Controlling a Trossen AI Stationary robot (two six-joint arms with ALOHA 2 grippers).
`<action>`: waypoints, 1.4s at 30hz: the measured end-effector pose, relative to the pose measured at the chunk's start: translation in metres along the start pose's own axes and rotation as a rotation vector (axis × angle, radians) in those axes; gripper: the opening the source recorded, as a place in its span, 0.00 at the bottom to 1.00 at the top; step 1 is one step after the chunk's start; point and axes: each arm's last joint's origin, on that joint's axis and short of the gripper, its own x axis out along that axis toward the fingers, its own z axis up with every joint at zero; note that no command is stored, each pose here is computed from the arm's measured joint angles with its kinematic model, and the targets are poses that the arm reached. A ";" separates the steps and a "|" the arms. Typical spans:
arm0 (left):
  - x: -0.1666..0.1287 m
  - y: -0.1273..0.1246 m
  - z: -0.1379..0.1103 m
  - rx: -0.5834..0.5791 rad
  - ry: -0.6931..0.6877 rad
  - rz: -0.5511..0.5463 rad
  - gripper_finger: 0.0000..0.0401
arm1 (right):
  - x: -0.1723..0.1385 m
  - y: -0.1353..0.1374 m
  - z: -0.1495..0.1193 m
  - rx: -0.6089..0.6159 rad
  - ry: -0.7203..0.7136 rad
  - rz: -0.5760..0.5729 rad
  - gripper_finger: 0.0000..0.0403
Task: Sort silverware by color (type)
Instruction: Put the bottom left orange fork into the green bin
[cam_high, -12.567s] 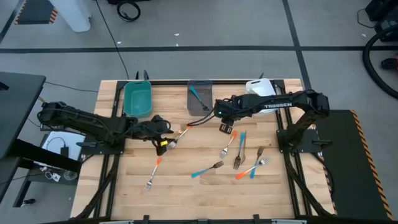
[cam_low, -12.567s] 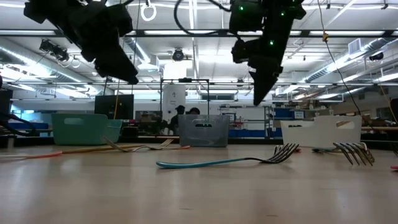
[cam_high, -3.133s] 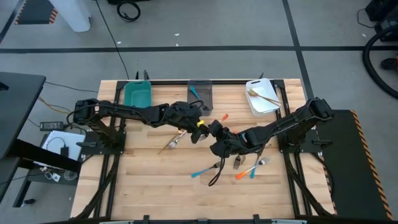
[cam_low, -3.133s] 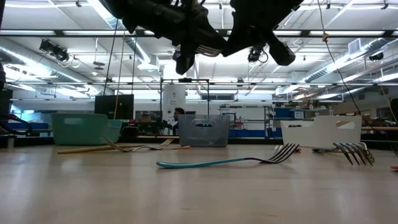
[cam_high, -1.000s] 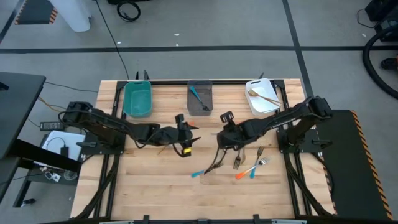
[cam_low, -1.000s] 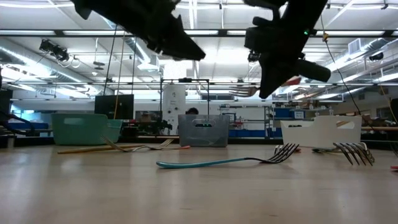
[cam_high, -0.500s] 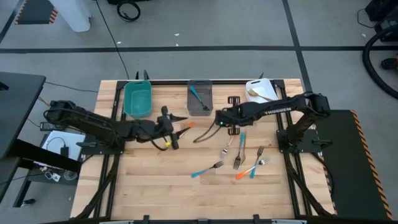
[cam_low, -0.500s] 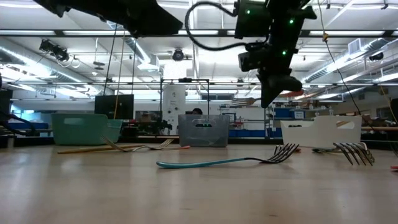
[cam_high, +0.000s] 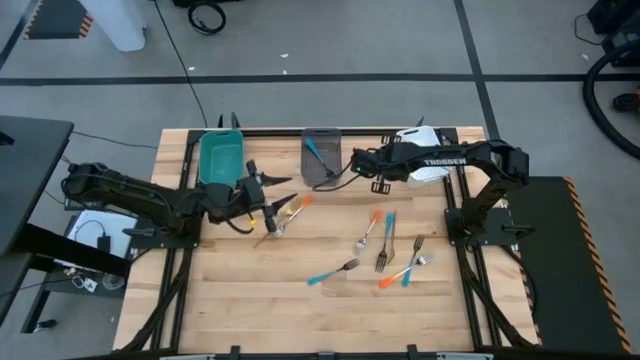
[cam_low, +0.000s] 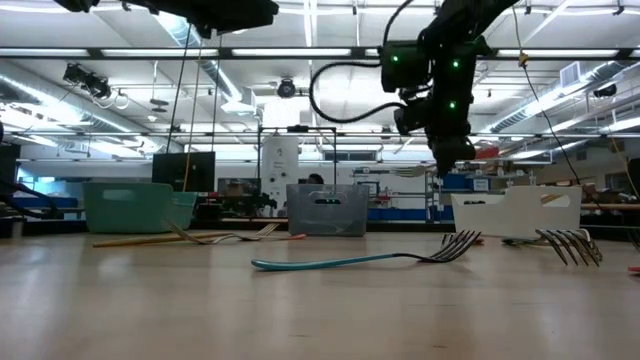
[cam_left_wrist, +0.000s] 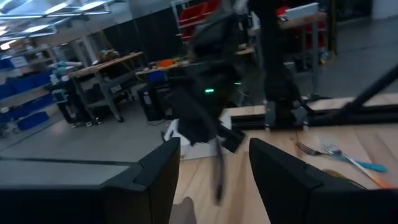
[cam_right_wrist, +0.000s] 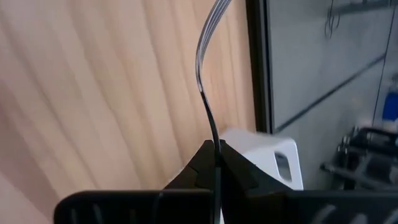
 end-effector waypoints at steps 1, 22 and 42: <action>-0.001 -0.002 0.000 0.009 0.003 -0.010 0.50 | 0.003 -0.003 -0.002 0.011 0.020 -0.005 0.02; -0.007 -0.010 -0.001 0.023 0.025 -0.058 0.50 | 0.035 -0.051 -0.033 0.106 0.288 -0.042 0.02; -0.019 -0.007 0.006 0.019 0.017 -0.073 0.50 | 0.083 -0.059 -0.069 0.141 0.395 -0.071 0.02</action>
